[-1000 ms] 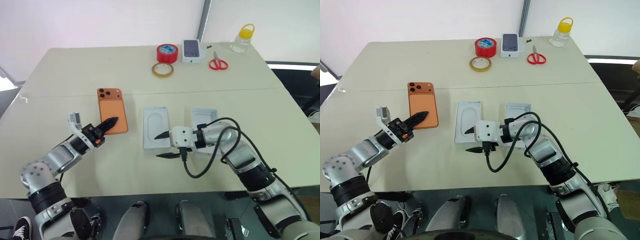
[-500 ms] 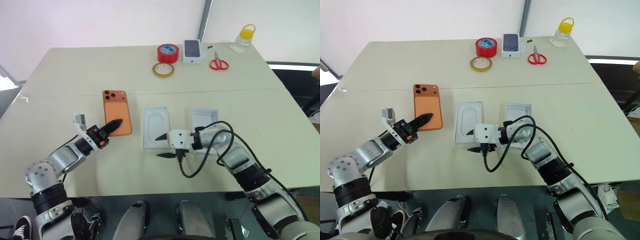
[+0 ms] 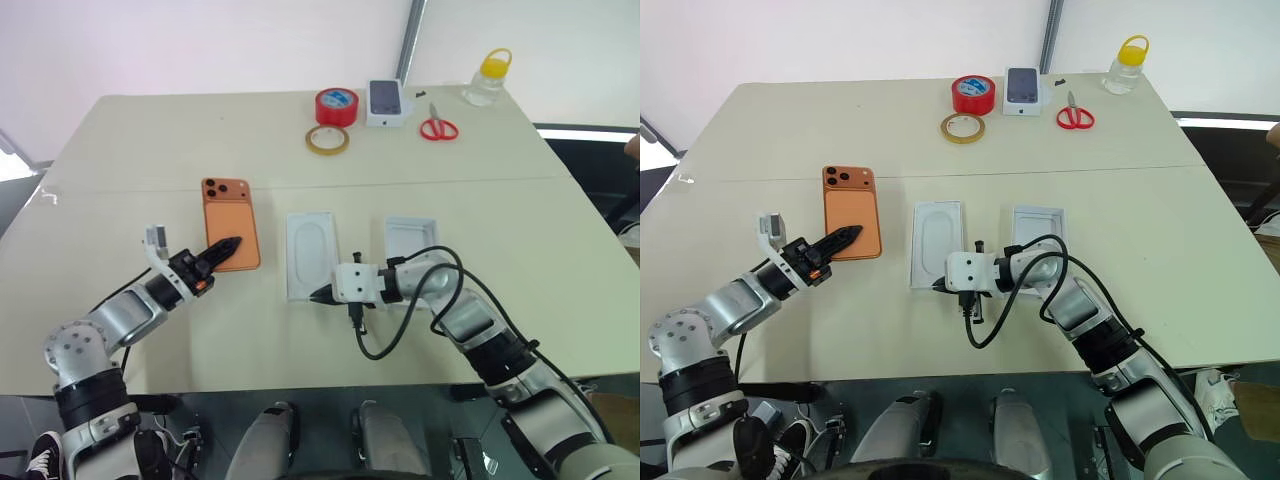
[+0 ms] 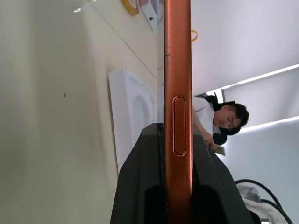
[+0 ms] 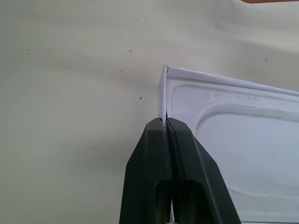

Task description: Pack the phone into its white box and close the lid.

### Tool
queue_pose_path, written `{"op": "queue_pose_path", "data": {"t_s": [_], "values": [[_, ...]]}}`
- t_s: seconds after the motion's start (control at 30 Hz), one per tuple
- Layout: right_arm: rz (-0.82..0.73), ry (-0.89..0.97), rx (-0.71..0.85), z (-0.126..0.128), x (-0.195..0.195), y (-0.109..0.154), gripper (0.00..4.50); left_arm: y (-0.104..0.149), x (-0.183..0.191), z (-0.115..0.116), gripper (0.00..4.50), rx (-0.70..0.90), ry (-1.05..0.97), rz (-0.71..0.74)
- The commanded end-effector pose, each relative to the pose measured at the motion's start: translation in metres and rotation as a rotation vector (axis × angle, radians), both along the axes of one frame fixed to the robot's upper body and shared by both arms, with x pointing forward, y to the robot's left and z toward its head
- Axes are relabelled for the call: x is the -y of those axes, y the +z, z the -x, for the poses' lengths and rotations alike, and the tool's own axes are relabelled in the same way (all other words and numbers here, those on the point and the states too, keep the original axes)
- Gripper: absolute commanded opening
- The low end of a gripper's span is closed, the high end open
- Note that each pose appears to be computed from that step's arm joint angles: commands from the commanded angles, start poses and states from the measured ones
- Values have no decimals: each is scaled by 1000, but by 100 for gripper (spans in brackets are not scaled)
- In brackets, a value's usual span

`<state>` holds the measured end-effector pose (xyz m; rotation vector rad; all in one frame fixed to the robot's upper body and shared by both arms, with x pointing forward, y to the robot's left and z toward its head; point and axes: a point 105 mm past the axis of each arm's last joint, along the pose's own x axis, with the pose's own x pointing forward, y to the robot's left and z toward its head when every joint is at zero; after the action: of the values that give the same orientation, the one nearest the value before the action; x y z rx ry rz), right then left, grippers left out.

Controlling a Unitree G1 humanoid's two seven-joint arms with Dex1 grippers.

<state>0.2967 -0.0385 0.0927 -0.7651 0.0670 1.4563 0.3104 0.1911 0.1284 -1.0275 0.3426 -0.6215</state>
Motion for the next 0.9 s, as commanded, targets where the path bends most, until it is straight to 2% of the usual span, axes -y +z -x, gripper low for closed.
{"op": "queue_pose_path", "data": {"t_s": [0.03, 0.37, 0.53, 0.63, 0.73, 0.8, 0.83, 0.9], "values": [[-39, 36, -9, 8, -9, 13, 3, 13, 3, 1, 0, 62, -21, 24], [-20, -100, -49, 6, -31, 15, 3, 17, 18, -2, 0, 79, -58, 20], [-17, -104, -54, 8, -35, 12, 3, 12, 40, -2, 0, 76, -113, 12], [-29, -98, -40, 6, -31, 18, 86, 10, 49, -3, 0, 75, -125, 14], [-54, -53, -48, 10, -24, 29, 234, 9, 56, -5, 0, 74, -144, 8], [-60, 17, -113, 22, -16, 38, 336, 9, 59, -6, 0, 83, -149, 0], [-64, 40, -104, 24, -12, 43, 336, 9, 60, -6, 0, 77, -158, 2], [-95, -10, -90, 13, -4, 54, 336, 9, 62, -7, 0, 78, -161, 6]]}}
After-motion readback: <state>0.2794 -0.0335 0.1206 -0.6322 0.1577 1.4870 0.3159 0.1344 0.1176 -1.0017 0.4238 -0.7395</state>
